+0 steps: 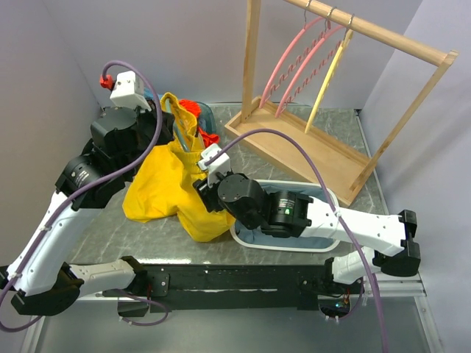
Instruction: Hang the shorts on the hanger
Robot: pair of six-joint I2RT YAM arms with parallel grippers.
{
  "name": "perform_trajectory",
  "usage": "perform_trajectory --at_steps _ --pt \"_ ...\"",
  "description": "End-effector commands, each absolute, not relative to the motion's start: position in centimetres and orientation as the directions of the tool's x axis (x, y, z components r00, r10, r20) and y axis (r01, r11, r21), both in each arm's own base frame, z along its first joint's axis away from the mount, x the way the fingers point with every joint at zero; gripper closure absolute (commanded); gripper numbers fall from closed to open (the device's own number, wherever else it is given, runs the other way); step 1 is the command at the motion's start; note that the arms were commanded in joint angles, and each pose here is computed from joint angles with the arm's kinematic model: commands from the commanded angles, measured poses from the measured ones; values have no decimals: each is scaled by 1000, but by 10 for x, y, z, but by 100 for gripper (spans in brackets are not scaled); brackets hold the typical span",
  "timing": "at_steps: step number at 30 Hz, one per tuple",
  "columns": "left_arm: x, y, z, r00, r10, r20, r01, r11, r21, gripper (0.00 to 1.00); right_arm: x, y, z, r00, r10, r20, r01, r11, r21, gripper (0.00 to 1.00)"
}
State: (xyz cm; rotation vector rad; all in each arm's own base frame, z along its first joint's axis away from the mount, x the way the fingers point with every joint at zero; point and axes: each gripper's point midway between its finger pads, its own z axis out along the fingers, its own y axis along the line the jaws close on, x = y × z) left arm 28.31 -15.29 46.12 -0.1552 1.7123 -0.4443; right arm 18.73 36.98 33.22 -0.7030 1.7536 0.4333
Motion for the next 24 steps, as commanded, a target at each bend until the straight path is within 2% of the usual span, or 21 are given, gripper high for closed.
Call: perform_trajectory --at_steps 1,2,5,6,7,8,10,13,18,24 --pt "269 -154 504 -113 -431 -895 240 863 -446 94 194 361 377 -153 -36 -988 -623 779 68 100" --pt "270 -153 504 -110 -429 -897 235 865 -443 99 192 362 377 -153 -39 -987 -634 770 67 100" --pt "273 -150 502 -100 -413 -905 213 880 -425 99 190 367 373 -162 -67 -985 -648 759 55 100" --pt "274 -147 503 -93 -413 -906 203 883 -423 99 190 367 374 -168 -65 -984 -647 760 60 93" --pt "275 -145 501 -91 -413 -906 188 887 -423 99 190 367 372 -174 -73 -982 -644 763 57 70" --pt "277 -145 499 -91 -408 -909 181 890 -418 99 191 365 378 -174 -59 -983 -637 768 67 61" --pt "279 -142 498 -83 -412 -907 157 894 -420 99 192 364 378 -193 -55 -980 -621 780 79 48" --pt "282 -140 495 -80 -416 -906 135 896 -423 99 192 362 390 -210 -44 -977 -607 789 95 34" --pt "288 -139 491 -69 -431 -900 99 895 -436 99 180 368 403 -207 -59 -977 -645 759 91 16" --pt "295 -136 489 -45 -456 -889 53 887 -458 99 178 369 405 -238 -57 -970 -639 761 112 11"
